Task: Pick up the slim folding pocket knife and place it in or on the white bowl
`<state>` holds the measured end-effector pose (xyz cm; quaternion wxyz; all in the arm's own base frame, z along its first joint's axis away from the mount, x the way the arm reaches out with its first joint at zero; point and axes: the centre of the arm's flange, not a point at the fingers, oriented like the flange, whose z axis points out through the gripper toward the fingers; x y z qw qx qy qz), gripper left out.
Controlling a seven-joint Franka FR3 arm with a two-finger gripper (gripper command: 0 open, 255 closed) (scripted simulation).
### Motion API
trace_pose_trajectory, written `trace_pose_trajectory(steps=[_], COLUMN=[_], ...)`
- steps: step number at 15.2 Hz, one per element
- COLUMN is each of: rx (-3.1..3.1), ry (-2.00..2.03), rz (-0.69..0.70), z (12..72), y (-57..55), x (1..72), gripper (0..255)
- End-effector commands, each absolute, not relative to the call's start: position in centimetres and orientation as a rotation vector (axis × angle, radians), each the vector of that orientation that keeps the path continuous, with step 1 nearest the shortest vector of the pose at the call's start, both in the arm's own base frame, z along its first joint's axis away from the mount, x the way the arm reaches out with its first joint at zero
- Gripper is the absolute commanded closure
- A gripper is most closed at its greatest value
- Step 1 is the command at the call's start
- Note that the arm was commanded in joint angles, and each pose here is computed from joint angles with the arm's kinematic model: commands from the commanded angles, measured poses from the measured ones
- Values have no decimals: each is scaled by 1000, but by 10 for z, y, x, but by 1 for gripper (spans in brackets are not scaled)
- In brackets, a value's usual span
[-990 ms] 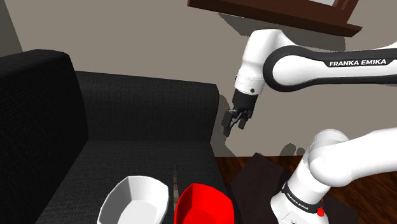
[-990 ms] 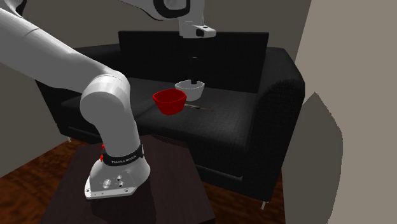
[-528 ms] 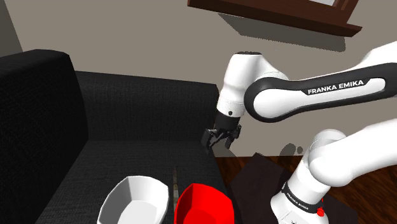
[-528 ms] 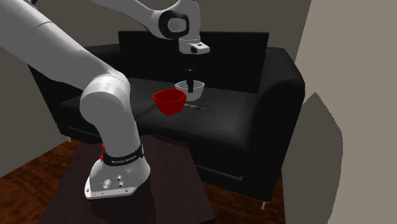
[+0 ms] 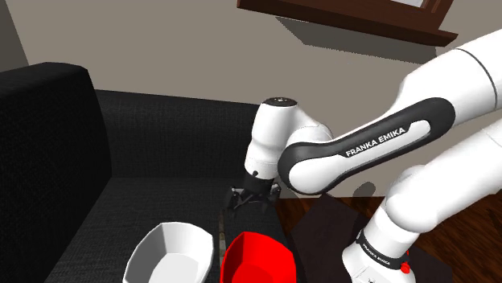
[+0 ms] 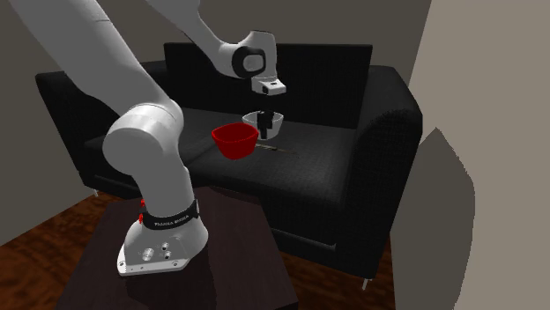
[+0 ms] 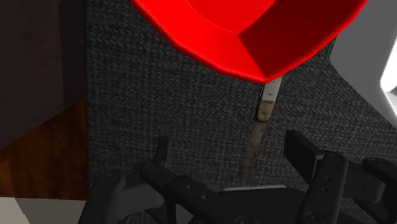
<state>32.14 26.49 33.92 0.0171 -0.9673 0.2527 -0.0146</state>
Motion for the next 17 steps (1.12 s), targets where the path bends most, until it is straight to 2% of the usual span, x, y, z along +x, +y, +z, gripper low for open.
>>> trace_pose_trajectory(steps=[1,5,13,17], rx=[-2976,-2925,-2922,-2922], ry=[867,1017,1026,1026], rz=[-49,-60,-61,-61], z=[320,286,244,244], y=[285,319,322,322], x=[331,352,355,355], gripper=[0,0,0,0])
